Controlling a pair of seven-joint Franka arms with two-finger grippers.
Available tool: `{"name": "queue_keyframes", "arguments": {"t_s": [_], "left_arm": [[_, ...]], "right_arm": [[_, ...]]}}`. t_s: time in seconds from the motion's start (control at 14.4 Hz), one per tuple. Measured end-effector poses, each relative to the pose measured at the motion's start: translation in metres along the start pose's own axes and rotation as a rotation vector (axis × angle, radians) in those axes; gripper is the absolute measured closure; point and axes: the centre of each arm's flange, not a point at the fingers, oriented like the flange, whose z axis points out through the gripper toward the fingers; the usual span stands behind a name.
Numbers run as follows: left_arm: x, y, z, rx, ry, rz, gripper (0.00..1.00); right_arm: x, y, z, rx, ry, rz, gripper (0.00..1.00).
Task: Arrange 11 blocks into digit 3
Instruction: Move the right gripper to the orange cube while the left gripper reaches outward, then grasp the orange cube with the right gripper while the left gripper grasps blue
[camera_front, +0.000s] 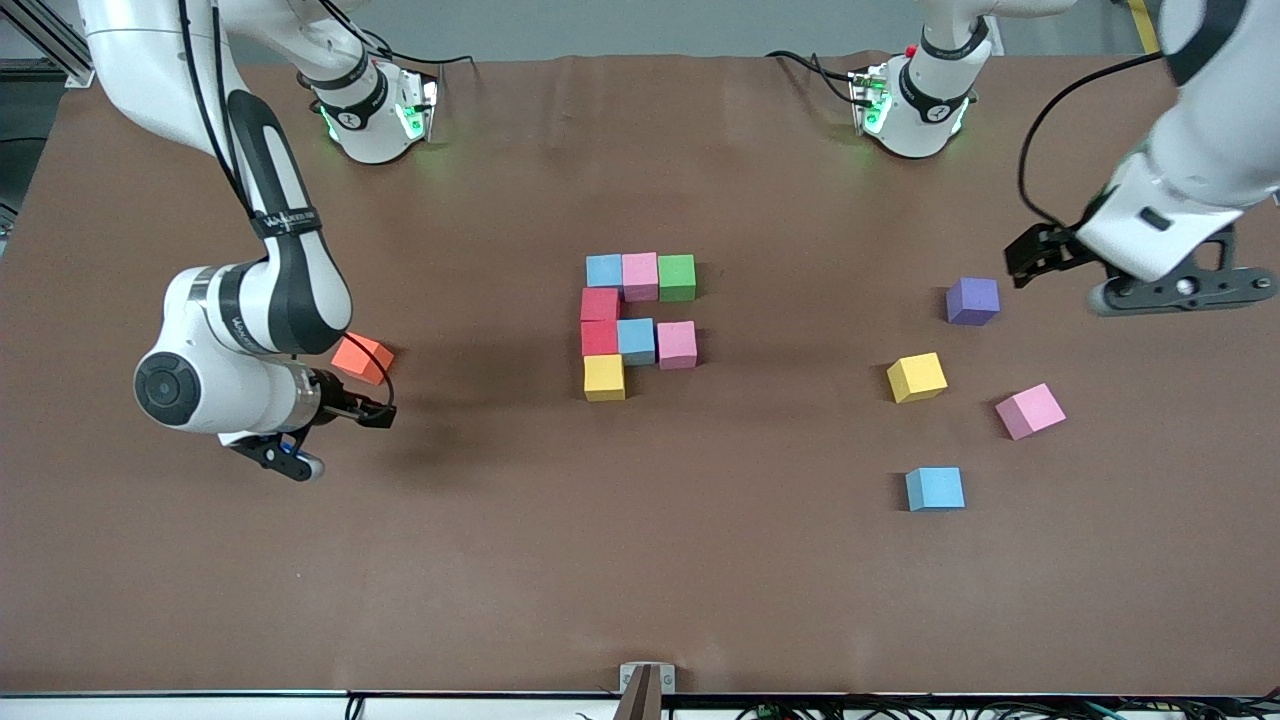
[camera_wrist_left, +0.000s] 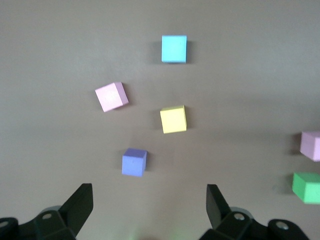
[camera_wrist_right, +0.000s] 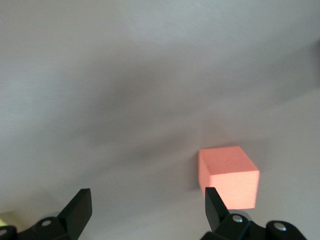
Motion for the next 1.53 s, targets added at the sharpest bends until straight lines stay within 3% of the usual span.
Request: {"name": "queue_keyframes", "arguments": {"t_s": [0.56, 1.11, 1.39, 1.53], "left_arm": [[-0.052, 0.001, 0.015, -0.015, 0.029, 0.036, 0.00], [-0.045, 0.004, 0.000, -0.026, 0.096, 0.038, 0.00], [-0.037, 0.004, 0.009, -0.024, 0.074, 0.037, 0.00], [-0.016, 0.006, 0.033, -0.023, 0.048, 0.034, 0.00]], "right_arm": [[-0.006, 0.082, 0.043, -0.060, -0.028, 0.076, 0.00], [-0.022, 0.094, 0.087, -0.063, -0.012, 0.080, 0.00], [-0.024, 0.089, 0.087, -0.062, -0.012, 0.071, 0.00], [-0.027, 0.084, 0.088, -0.062, -0.015, 0.060, 0.00]]}}
